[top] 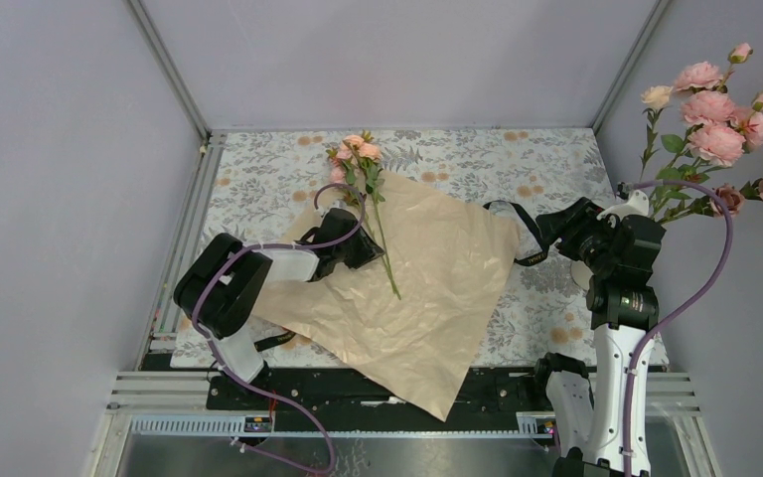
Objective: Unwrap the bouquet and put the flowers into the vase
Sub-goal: Insert the fake flower into the vase, then pick up the fake flower from the wrapping paper.
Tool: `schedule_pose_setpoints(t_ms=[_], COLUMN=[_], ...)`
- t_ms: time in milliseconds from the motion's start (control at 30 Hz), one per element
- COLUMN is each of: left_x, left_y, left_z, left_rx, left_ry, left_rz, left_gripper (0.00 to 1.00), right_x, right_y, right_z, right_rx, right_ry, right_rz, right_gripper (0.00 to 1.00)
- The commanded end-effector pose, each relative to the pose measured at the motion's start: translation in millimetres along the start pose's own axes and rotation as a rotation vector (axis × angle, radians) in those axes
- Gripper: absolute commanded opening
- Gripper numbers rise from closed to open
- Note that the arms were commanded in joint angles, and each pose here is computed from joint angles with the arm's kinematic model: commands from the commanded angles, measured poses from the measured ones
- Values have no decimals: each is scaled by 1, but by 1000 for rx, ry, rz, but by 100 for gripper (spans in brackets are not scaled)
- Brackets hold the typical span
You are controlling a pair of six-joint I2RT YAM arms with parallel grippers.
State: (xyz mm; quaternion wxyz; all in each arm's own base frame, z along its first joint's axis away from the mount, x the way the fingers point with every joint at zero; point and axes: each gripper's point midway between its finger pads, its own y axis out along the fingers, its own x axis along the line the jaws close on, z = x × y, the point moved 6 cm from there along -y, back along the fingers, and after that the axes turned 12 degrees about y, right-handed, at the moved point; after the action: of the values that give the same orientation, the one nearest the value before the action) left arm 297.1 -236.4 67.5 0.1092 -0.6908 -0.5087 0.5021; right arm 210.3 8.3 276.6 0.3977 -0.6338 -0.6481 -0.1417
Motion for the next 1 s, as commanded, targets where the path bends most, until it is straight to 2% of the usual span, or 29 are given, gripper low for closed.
schedule_pose_setpoints(t_ms=[0, 433, 700, 967], left_x=[-16, -16, -16, -23], left_y=[2, 7, 3, -16], left_z=[-10, -6, -7, -15], left_rx=[-37, -25, -36, -109], left_ry=[-13, -58, -69, -82], left_rz=[67, 91, 89, 134], left_gripper=[26, 15, 0, 0], right_x=[10, 11, 11, 13], right_y=[-5, -6, -8, -10], right_z=[-6, -5, -4, -5], right_rx=[-13, -11, -10, -11], right_ry=[-20, -23, -23, -28], right_rz=[-35, -38, -40, -42], right_gripper=[62, 61, 61, 61])
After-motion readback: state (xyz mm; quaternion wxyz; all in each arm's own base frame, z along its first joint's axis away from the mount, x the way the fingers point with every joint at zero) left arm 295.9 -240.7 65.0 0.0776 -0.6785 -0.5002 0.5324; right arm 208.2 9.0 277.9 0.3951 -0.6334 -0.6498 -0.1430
